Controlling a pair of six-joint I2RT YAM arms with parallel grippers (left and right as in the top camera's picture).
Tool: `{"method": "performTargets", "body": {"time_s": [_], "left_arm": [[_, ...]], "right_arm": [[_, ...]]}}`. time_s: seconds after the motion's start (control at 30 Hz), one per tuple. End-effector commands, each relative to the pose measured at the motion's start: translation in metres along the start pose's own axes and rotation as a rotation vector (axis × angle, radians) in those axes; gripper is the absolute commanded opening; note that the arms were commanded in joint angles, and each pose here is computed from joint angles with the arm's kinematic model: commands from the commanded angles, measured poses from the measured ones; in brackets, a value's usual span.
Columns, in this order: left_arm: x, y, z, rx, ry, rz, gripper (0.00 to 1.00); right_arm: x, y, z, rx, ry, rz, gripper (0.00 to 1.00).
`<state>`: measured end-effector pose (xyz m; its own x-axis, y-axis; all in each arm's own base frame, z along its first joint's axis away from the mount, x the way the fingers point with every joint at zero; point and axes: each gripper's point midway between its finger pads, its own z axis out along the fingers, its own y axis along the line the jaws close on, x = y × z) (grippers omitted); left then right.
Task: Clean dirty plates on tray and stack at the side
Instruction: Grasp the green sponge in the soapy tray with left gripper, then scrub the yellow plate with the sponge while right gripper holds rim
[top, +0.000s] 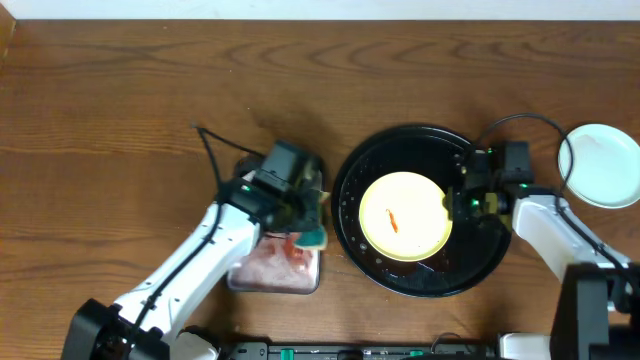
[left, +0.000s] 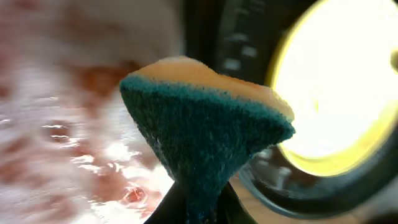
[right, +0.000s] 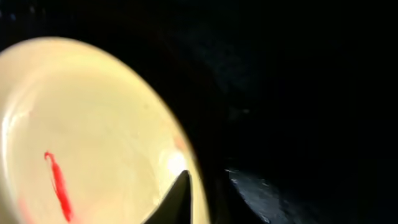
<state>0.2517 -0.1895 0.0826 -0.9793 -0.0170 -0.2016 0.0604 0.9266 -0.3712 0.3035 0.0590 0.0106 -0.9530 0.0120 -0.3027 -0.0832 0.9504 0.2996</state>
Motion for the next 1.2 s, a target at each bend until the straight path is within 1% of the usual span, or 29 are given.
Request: {"method": "performTargets", "body": {"time_s": [0.0,0.1,0.23,0.33,0.43,0.5,0.67,0.83,0.9,0.93,1.03,1.17], "left_arm": [[-0.002,-0.040,-0.003,0.104,-0.026,0.029,0.07],[-0.006,-0.068,-0.003,0.172,-0.073,0.045,0.07],[-0.013,-0.097,0.002,0.248,-0.117,0.052,0.07],[-0.016,-0.110,0.017,0.276,-0.118,0.027,0.07],[-0.012,-0.121,0.045,0.288,-0.094,0.018,0.07],[-0.007,-0.126,0.063,0.289,-0.078,0.022,0.07],[-0.001,-0.123,0.108,0.257,-0.022,-0.043,0.07],[-0.001,-0.118,0.139,0.215,0.015,-0.033,0.07],[-0.001,-0.108,0.148,0.175,0.023,-0.002,0.07],[-0.002,-0.095,0.153,0.118,0.022,0.002,0.08],[-0.007,-0.045,0.154,-0.116,0.001,0.002,0.07],[-0.019,0.005,0.136,-0.367,-0.033,0.020,0.07]], "right_arm": [[0.010,0.005,0.014,-0.001,0.048,-0.044,0.02],[0.016,-0.006,0.020,0.060,0.074,-0.004,0.01],[0.023,-0.007,0.021,0.063,0.105,0.006,0.01],[0.029,-0.005,0.021,0.063,0.130,0.005,0.01],[0.037,-0.002,0.021,0.065,0.162,0.000,0.01],[0.041,0.000,0.021,0.065,0.178,-0.006,0.01],[0.045,0.003,0.021,0.063,0.194,-0.010,0.01],[0.046,0.004,0.021,0.063,0.199,-0.004,0.01],[0.047,0.004,0.021,0.063,0.200,-0.006,0.01],[0.047,0.004,0.021,0.063,0.200,-0.007,0.01],[0.047,0.005,0.021,0.062,0.203,-0.007,0.01],[0.049,0.005,0.021,0.063,0.208,-0.006,0.01]]}}
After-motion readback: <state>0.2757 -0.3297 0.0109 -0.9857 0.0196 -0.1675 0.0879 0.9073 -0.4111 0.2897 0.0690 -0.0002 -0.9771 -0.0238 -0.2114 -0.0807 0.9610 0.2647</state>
